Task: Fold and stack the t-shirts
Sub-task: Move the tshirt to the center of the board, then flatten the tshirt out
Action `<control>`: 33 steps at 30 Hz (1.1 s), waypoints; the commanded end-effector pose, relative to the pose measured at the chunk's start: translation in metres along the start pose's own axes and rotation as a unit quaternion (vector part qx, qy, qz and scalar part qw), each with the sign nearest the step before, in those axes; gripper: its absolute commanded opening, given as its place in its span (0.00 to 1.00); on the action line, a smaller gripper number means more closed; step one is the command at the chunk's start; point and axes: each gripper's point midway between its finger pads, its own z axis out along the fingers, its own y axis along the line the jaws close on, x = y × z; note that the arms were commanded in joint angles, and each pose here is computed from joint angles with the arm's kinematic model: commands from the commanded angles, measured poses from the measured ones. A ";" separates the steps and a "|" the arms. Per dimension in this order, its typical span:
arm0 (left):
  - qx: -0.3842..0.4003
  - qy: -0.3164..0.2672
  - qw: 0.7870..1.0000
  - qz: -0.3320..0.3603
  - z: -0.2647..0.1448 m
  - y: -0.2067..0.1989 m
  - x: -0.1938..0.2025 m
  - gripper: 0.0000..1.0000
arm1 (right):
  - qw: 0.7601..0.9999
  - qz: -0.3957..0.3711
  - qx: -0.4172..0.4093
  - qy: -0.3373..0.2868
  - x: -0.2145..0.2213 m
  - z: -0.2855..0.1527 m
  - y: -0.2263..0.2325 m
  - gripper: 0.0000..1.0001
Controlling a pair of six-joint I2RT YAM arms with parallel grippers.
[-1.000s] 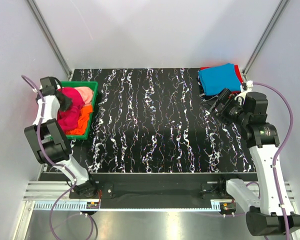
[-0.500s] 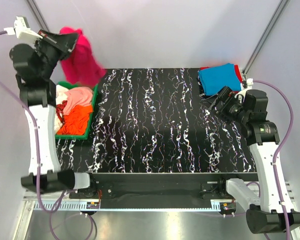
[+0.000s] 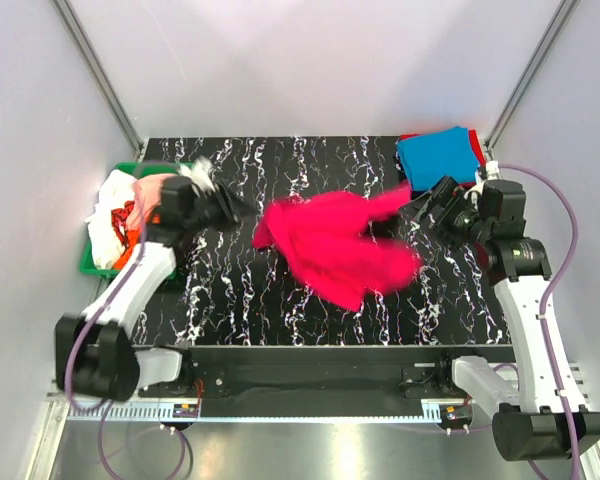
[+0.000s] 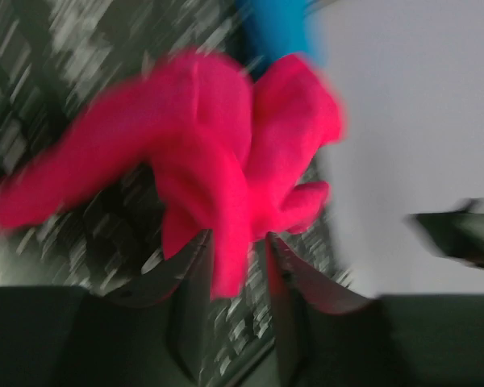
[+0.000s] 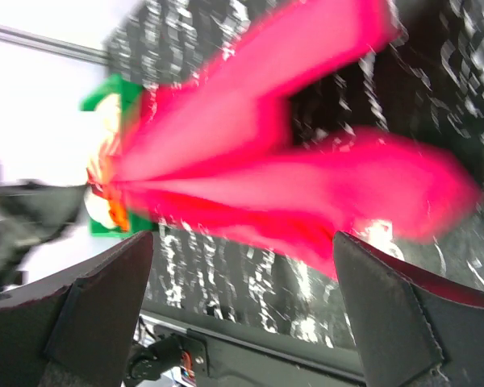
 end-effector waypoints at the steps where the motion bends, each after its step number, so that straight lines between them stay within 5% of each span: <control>1: -0.109 0.135 0.985 0.018 -0.011 0.075 0.076 0.42 | 0.998 0.015 0.051 0.016 0.019 0.011 -0.033 1.00; 10: -0.141 0.184 0.967 0.105 -0.007 0.074 0.121 0.59 | 0.975 0.112 0.193 0.025 0.052 0.044 -0.114 0.92; 20: -0.133 0.250 0.950 0.133 0.016 0.060 0.184 0.61 | 0.961 0.092 0.261 -0.004 0.037 0.102 -0.168 0.61; 28: -0.139 0.258 0.954 0.064 0.053 0.081 0.218 0.56 | 0.972 0.055 0.228 0.013 -0.002 0.140 -0.145 0.49; 33: -0.238 0.270 0.931 0.063 0.063 0.123 0.209 0.52 | 0.973 0.040 0.228 0.009 0.001 0.131 -0.146 0.50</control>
